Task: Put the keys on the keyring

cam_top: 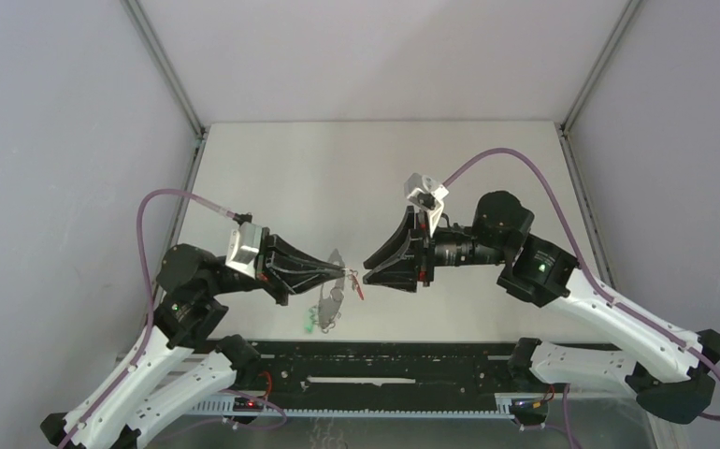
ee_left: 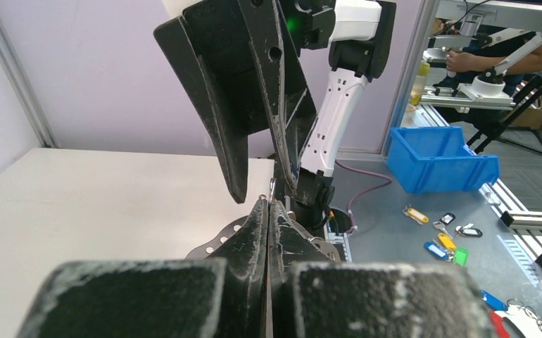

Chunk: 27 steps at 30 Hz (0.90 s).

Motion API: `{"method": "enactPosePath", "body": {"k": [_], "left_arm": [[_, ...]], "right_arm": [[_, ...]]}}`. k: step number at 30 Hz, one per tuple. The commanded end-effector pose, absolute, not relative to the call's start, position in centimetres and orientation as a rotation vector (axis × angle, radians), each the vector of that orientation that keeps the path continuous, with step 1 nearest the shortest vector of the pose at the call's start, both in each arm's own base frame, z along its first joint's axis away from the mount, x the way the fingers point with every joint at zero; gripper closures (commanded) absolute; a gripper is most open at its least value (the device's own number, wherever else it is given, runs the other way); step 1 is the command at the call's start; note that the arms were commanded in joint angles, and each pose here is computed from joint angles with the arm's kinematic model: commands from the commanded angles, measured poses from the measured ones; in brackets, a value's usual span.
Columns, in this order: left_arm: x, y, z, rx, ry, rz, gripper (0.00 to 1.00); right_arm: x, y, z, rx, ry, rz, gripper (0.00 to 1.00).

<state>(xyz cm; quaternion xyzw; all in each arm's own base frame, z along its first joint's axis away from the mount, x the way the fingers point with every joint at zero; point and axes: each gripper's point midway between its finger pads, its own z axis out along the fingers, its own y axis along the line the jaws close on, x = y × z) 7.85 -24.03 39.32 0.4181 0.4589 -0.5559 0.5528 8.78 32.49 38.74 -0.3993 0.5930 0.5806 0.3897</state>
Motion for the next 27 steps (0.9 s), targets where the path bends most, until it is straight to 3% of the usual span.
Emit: {"method": "enactPosePath", "body": {"k": [1,8,18,27], "left_arm": [[7.2,-23.4,42.1,0.976,0.986,-1.298,1.00],[7.2,-23.3,42.2,0.977,0.979,-1.289,1.00],[7.2,-23.2,42.5,0.974,0.972,-1.279,1.00],[6.7,-23.2,42.2,1.002,0.960,-1.287,1.00]], "right_arm": [[7.4,33.2,40.9,-1.052,1.420,1.557,0.57],[5.7,34.1,40.8,-1.139,1.372,1.628,0.57],[5.9,34.5,40.1,-1.140,1.407,1.628,0.81],[6.6,34.9,40.6,-1.099,1.407,1.640,0.90]]}}
